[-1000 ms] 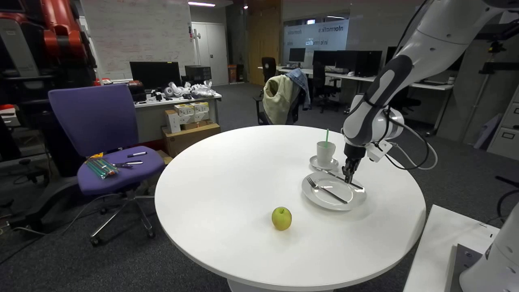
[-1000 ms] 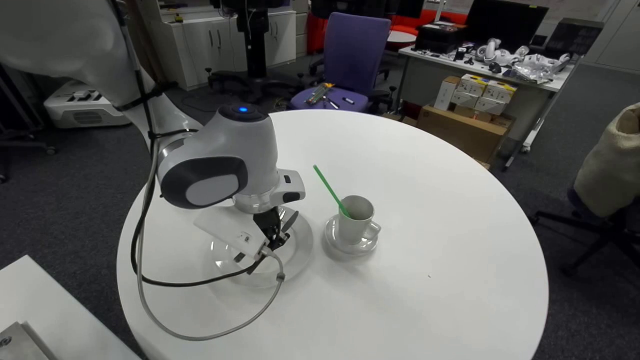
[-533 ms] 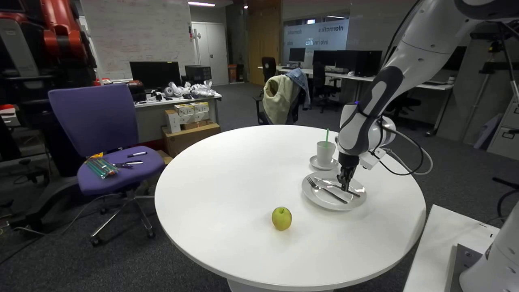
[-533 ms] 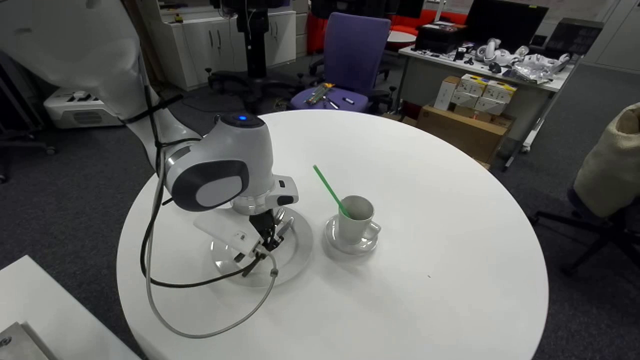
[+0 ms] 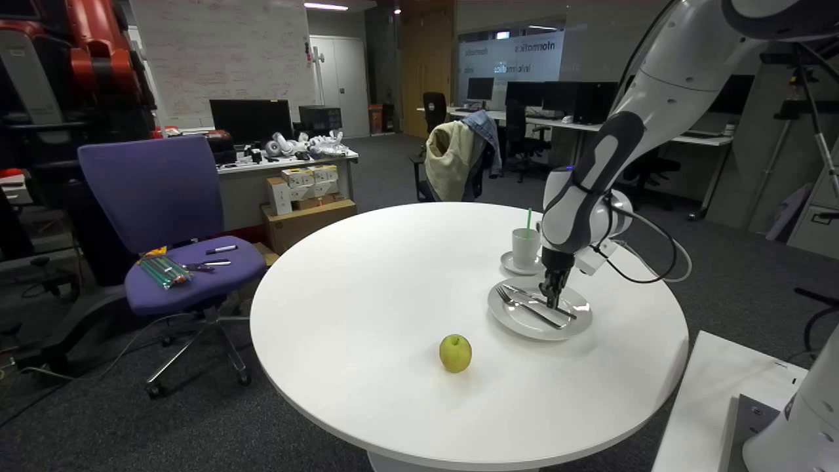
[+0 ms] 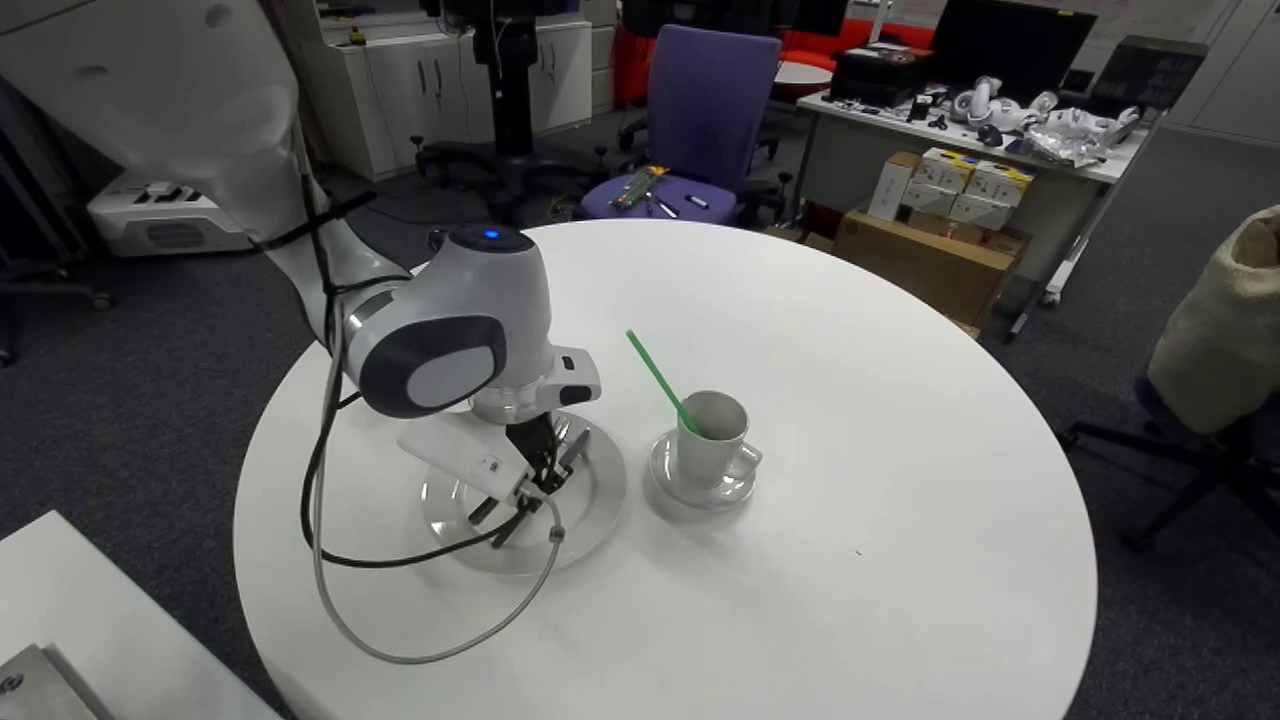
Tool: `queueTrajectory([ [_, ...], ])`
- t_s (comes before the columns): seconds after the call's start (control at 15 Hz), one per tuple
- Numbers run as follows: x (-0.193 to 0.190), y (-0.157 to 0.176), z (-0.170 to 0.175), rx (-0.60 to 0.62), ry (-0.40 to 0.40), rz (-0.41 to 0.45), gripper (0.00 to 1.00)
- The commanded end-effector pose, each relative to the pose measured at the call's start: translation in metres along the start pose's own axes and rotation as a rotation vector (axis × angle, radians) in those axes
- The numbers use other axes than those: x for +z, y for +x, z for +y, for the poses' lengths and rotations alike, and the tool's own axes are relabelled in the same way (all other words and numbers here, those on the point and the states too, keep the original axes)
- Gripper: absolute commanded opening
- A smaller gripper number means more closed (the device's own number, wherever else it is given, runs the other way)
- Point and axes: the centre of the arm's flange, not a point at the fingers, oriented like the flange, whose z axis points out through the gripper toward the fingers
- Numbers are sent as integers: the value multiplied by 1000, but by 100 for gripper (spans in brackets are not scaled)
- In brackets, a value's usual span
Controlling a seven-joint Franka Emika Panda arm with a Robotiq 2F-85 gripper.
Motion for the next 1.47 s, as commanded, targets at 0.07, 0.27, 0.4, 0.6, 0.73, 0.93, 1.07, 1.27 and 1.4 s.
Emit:
queueTrajectory([
  [0.07,-1,9,2,8,-17,8,3],
  [0.27,-1,10,3,8,-16,6,44],
  [0.4,-3,10,4,9,-14,5,60],
  [0.6,-16,3,3,-5,-2,23,82],
  [0.73,-36,-6,3,-22,0,55,97],
  [0.93,-68,-17,6,-44,-2,98,100],
  [1.07,-87,-27,11,-60,-11,113,100],
  [1.27,-112,-50,21,-81,-19,131,100],
  [1.4,-125,-71,26,-97,-19,131,100],
])
